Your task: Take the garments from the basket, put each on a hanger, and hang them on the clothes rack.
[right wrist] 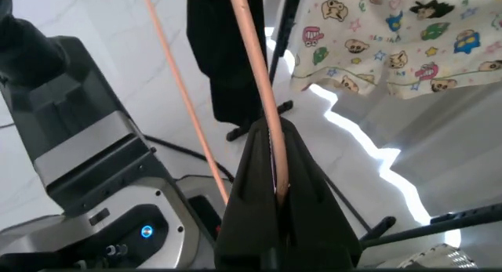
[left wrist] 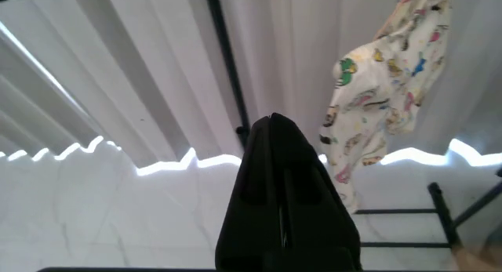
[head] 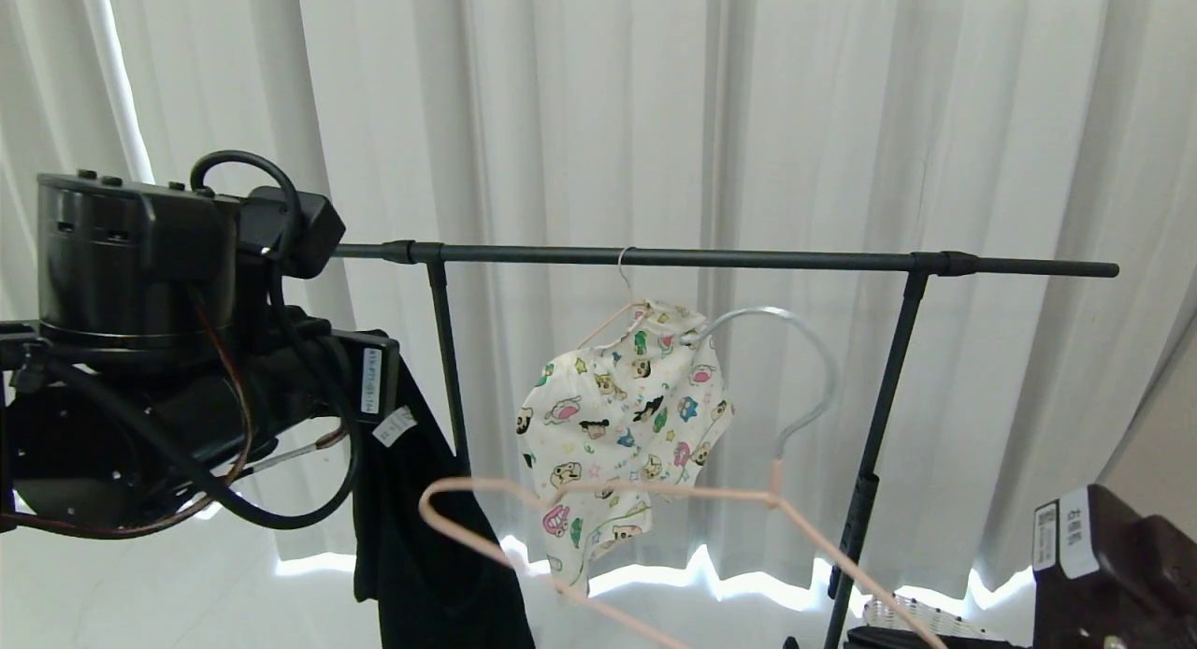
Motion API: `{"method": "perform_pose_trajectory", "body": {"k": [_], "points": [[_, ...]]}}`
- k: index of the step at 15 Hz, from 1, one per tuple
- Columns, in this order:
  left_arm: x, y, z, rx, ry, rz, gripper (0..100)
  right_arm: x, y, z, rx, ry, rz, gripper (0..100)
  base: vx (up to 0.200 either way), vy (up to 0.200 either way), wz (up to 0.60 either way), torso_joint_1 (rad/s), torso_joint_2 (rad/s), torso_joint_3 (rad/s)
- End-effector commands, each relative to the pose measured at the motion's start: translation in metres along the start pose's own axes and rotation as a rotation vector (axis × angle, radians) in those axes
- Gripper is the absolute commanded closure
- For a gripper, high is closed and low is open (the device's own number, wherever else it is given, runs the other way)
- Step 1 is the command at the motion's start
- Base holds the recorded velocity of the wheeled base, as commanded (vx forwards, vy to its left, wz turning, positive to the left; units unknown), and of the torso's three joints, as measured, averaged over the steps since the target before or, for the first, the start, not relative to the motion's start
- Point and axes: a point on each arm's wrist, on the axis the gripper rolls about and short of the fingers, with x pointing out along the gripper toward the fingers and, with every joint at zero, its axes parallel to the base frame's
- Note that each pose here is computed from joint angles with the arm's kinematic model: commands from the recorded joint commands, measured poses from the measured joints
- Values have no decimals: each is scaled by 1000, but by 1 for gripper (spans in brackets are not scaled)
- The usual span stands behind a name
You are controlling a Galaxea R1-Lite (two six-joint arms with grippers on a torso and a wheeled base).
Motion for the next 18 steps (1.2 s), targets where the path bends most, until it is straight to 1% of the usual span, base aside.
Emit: {"method": "perform_pose_trajectory", "body": {"k": [1,2,3,5,8,10,11,13,16,18], "points": [[9,-10,-3,-2,29,-19,100,9,8,-3,-18,37,25,100,0,0,0,0,0,0],[9,-13,-4,-13,29,-31,100,11,8,-3,-13,41,23,100,0,0,0,0,0,0],[8,-16,-4,-14,29,-42,100,14,7,-2,11,46,10,100,0,0,0,0,0,0],[7,-16,-4,-13,28,-40,100,24,-2,0,71,22,-45,100,0,0,0,0,0,0],[8,-15,-4,-14,29,7,100,32,-20,7,121,-22,-131,100,0,0,0,0,0,0],[13,-12,-4,-29,38,30,100,33,-24,8,132,-28,-148,100,0,0,0,0,0,0],[13,-12,-2,-44,31,32,100,33,-24,8,134,-29,-150,100,0,0,0,0,0,0],[12,-12,-1,-47,26,29,100,36,-24,13,134,-38,-146,100,0,0,0,0,0,0],[14,-13,2,-52,22,29,100,37,-18,26,131,-71,-88,100,0,0,0,0,0,0],[14,-13,3,-53,19,29,100,46,-17,31,131,-65,-92,100,0,0,0,0,0,0]]}}
